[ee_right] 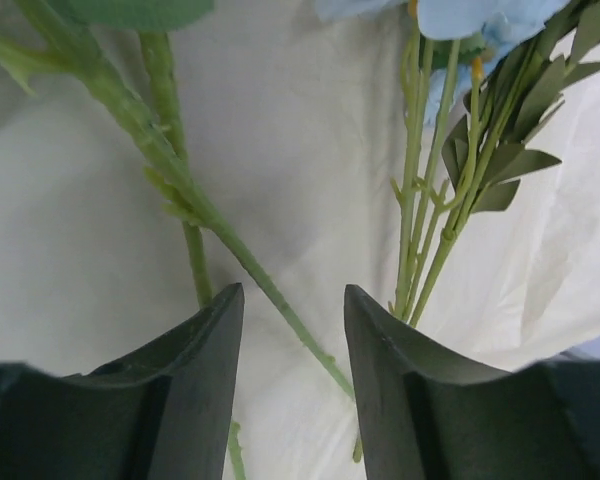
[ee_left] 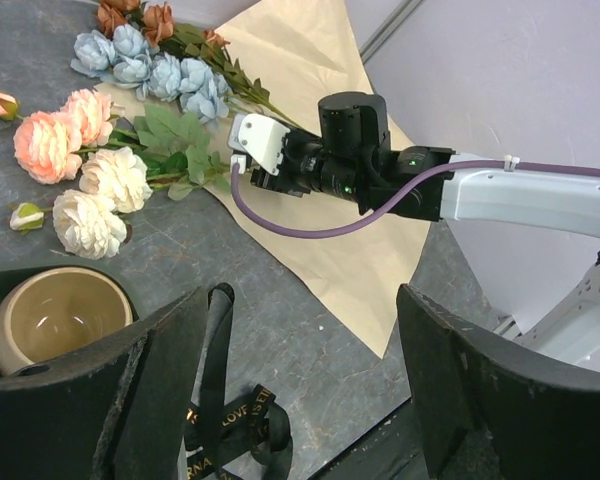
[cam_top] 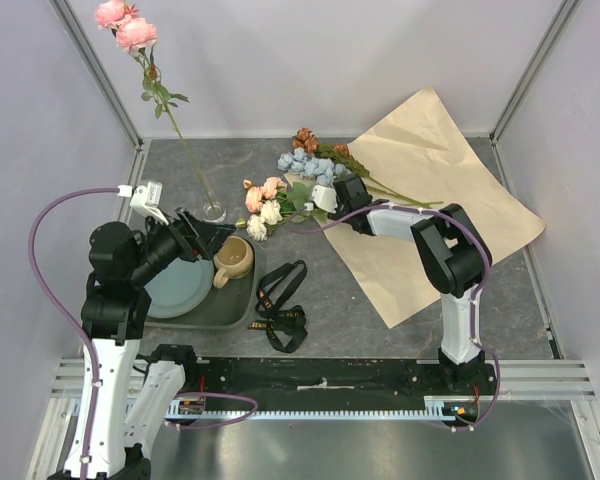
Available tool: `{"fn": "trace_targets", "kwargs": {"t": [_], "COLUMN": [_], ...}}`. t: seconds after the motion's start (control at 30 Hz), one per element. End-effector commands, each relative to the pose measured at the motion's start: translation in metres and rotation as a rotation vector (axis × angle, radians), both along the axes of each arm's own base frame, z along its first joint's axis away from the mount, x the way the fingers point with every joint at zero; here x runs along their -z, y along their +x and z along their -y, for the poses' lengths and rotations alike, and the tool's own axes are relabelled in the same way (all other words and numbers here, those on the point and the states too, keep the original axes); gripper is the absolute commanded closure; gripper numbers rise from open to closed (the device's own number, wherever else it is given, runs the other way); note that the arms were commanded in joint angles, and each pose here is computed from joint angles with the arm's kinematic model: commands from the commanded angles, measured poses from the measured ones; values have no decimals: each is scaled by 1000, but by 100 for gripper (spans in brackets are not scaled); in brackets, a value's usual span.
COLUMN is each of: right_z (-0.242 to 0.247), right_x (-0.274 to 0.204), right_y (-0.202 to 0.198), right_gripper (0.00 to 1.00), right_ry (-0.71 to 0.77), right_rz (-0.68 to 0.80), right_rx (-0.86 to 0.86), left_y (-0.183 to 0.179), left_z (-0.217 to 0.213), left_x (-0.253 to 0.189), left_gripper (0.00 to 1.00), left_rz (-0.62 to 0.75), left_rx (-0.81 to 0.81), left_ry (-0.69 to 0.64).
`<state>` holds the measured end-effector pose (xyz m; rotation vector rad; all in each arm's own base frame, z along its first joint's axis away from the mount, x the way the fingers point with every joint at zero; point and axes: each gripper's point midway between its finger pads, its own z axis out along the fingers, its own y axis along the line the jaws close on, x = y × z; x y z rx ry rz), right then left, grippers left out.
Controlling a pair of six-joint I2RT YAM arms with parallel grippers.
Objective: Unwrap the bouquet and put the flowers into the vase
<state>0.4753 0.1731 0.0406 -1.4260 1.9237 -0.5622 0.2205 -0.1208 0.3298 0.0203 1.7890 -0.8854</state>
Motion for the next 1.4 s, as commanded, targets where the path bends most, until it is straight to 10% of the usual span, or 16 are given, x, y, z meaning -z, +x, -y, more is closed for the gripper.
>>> {"fn": "trace_targets", "kwargs": {"t": [0.0, 0.5, 1.37], "right_z": [-19, -27, -26], "right_x": [4, -41, -220], "right_y": [10, 15, -29], "right_gripper": [45, 99, 100], "right_ry": [44, 118, 1009], "right_rz": [24, 210, 161], "right_rx": [-91, -150, 48], "left_y": [-2, 3, -8], "left_z": [4, 2, 32], "left_x": [4, 9, 3], "left_gripper": [18, 18, 22], "left_rz": [-23, -38, -28], "left_rx": [20, 4, 226], "left_ry": [-33, -26, -134]}}
